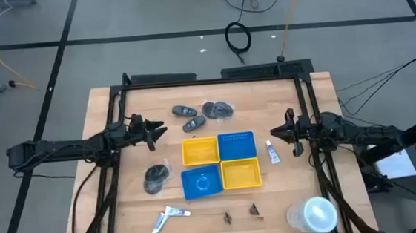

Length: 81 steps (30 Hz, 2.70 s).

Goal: Pick & Place Travel size toiletries

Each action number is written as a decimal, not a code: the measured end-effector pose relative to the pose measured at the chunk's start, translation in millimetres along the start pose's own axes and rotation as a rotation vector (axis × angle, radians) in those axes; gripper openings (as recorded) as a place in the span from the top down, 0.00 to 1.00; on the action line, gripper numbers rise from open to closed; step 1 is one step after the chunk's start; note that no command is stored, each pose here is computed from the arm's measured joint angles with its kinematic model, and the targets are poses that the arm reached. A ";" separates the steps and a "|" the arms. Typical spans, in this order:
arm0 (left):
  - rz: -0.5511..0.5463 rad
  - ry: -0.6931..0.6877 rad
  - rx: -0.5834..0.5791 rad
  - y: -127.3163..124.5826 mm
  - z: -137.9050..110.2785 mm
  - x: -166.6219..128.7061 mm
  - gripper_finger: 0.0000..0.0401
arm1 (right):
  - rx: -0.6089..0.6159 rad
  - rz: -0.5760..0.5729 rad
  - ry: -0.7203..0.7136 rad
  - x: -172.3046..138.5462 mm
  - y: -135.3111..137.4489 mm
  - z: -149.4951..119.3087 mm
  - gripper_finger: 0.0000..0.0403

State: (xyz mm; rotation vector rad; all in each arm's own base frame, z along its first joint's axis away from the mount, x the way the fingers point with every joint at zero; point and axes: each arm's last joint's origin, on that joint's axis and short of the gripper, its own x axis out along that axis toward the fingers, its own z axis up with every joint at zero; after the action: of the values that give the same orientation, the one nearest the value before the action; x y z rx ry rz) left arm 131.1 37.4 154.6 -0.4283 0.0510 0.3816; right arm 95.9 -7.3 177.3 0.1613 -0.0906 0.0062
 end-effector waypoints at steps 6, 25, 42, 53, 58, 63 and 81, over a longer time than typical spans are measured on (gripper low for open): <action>0.000 0.000 0.000 0.0 0.0 0.0 0.54 | 0.000 0.000 0.000 0.0 0.0 0.0 0.91; 0.000 0.000 0.000 0.0 0.0 0.0 0.54 | 0.000 0.000 0.000 0.0 0.0 0.0 0.91; 0.000 0.001 0.000 0.1 -0.2 0.0 0.54 | 0.000 0.000 0.000 0.0 0.0 0.0 0.91; 0.000 0.001 0.000 0.0 0.0 0.0 0.54 | 0.000 0.000 -0.002 0.0 0.0 0.1 0.91; 0.000 0.000 0.000 0.0 0.0 0.0 0.54 | -0.001 0.001 -0.007 0.0 0.1 0.7 0.91; 0.000 0.000 0.000 0.0 -0.1 0.0 0.54 | -0.008 0.013 -0.075 -0.3 1.3 7.3 0.91; -0.025 -0.059 -0.012 -2.5 5.7 -0.2 0.54 | 0.343 -0.174 0.401 17.5 -0.9 6.6 0.98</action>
State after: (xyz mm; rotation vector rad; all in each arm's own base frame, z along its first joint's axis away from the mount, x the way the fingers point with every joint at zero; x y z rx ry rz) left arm 131.7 37.6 160.8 -0.4293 -0.0139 0.3698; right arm 112.8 -9.2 185.2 0.5069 0.3275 -0.1193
